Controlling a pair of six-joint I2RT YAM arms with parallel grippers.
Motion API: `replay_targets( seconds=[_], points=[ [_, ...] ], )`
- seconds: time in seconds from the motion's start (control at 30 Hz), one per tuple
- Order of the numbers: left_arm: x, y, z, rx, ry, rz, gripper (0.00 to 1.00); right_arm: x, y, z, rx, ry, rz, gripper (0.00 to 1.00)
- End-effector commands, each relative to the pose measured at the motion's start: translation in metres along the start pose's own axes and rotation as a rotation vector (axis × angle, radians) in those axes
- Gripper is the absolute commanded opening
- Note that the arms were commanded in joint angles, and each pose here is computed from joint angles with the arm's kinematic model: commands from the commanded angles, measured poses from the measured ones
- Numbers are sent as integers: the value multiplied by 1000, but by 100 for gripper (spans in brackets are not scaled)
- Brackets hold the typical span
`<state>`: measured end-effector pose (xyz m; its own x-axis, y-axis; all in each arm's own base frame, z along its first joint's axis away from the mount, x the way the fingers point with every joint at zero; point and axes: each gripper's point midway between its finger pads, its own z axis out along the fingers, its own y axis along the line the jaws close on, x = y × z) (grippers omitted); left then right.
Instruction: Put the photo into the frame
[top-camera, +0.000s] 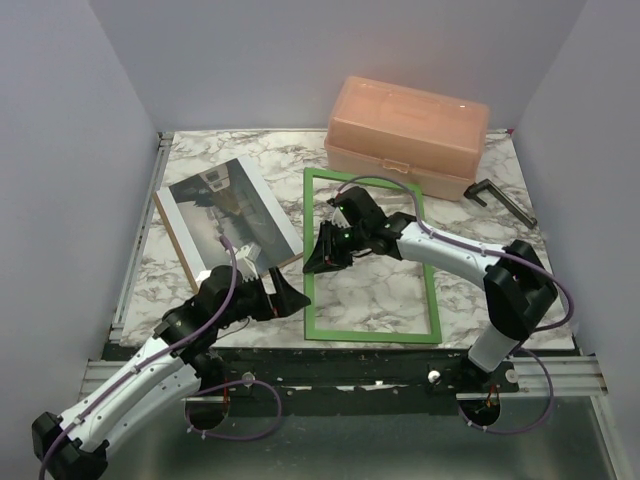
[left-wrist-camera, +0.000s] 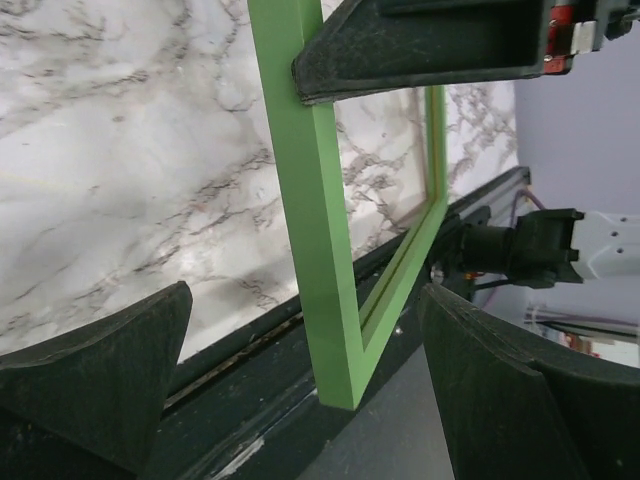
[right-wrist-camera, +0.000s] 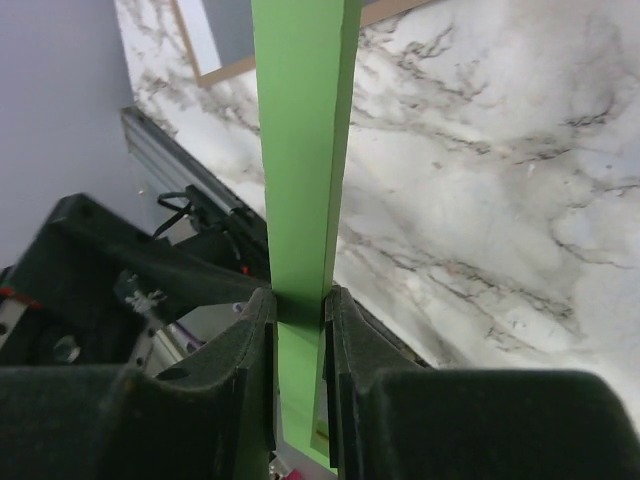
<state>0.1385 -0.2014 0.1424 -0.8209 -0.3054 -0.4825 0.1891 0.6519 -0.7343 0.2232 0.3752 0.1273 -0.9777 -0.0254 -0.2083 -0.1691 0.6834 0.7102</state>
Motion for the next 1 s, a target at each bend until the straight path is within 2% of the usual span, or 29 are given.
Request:
replay_targets(
  seconds=[0.0,0.13,0.3,0.43,0.53,0.7,0.77,0.93,0.97],
  points=[
    [2,-33,3,210,11,-25,97,3,39,-22,-130,9,-24,7],
    [5,-50,1,327,26,-12,96,4,56,-38,-191,-9,-18,7],
    [5,-53,4,356,26,-14,94,4,77,-58,-259,-26,-18,7],
    [1,-71,0,434,32,2,85,1,84,-68,-277,-54,-20,7],
    [-1,-78,-3,442,40,10,72,2,84,-68,-275,-55,-17,7],
    [-3,-74,-7,386,46,19,31,2,80,-66,-268,-61,-18,9],
    [-4,-72,-8,364,44,15,18,2,80,-67,-271,-67,-24,10],
    [-12,-69,-13,302,16,15,2,-6,84,-76,-259,-120,-43,22],
    [-15,-68,-14,283,8,19,0,-6,84,-79,-257,-127,-49,32]
  ],
)
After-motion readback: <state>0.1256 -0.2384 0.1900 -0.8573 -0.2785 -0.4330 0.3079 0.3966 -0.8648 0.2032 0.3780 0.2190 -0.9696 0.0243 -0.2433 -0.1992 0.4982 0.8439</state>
